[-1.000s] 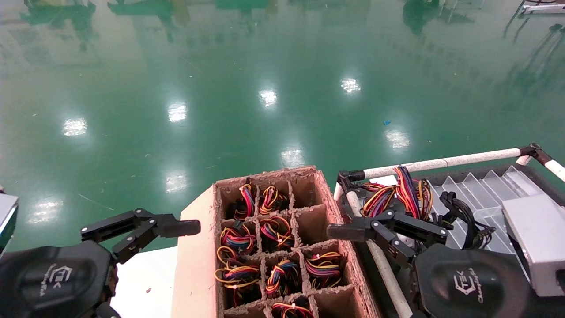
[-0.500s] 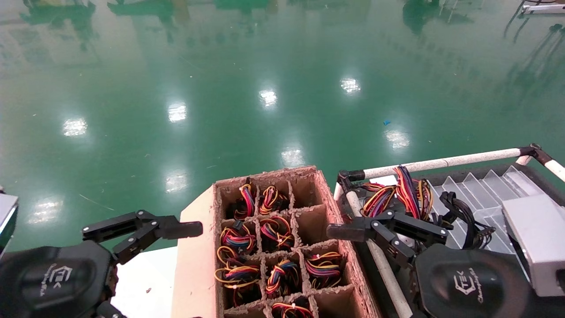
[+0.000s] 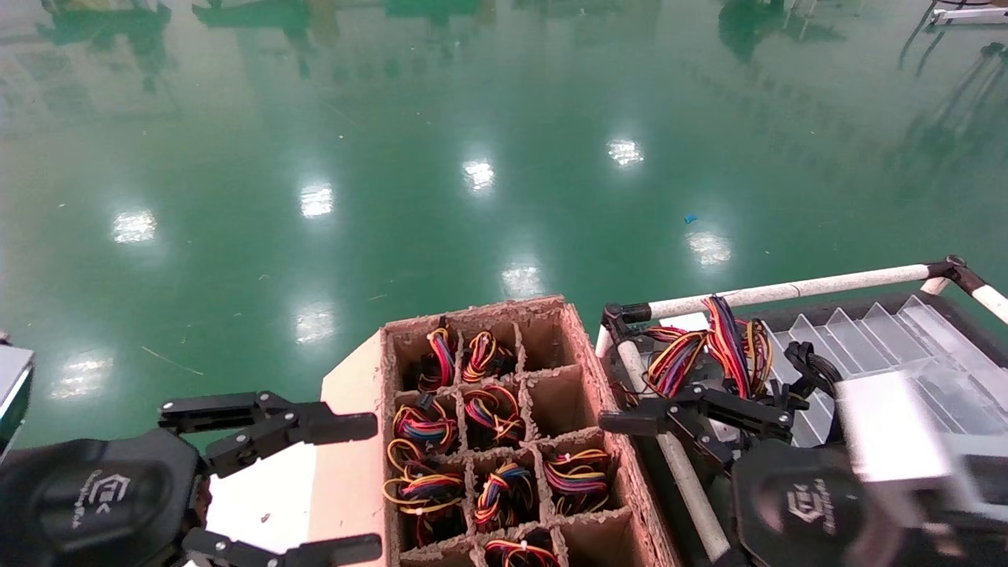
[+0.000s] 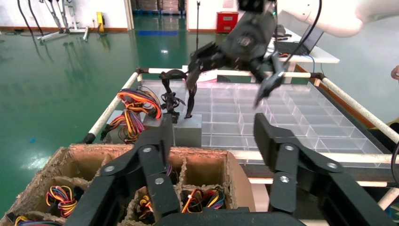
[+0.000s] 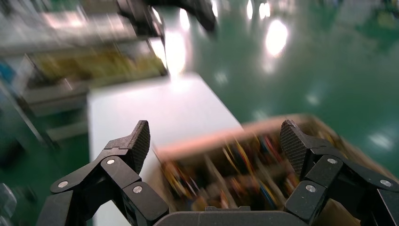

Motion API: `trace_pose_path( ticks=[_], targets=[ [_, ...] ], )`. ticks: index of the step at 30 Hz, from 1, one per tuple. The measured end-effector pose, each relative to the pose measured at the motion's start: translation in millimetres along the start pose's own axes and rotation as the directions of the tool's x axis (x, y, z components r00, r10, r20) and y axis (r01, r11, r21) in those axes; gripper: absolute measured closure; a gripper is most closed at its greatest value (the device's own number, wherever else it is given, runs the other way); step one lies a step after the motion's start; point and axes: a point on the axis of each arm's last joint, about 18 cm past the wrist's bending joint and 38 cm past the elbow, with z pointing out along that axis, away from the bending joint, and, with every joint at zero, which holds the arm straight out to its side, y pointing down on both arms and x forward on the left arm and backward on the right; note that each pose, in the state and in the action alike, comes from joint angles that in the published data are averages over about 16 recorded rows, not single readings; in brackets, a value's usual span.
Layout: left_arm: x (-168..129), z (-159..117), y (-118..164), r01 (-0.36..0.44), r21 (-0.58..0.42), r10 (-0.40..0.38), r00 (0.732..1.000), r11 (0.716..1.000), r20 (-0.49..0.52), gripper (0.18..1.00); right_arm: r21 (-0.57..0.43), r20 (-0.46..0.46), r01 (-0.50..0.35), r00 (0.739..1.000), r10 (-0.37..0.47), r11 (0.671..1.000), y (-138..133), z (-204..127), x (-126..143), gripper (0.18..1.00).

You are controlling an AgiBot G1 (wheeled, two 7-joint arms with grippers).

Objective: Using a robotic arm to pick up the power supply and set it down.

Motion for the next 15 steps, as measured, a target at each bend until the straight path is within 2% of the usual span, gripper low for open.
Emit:
trace_pose_path(
  ticks=[6, 15],
  targets=[
    [0, 0, 0, 0.000, 0.000, 0.000, 1.000, 1.000, 0.000, 0.588, -0.166, -0.040, 0.082, 0.995, -0.090, 0.983, 19, 7, 15, 0.178],
    [0, 0, 0, 0.000, 0.000, 0.000, 1.000, 1.000, 0.000, 0.786, -0.343, -0.032, 0.197, 0.975, -0.221, 0.918, 43, 30, 37, 0.178]
  ],
)
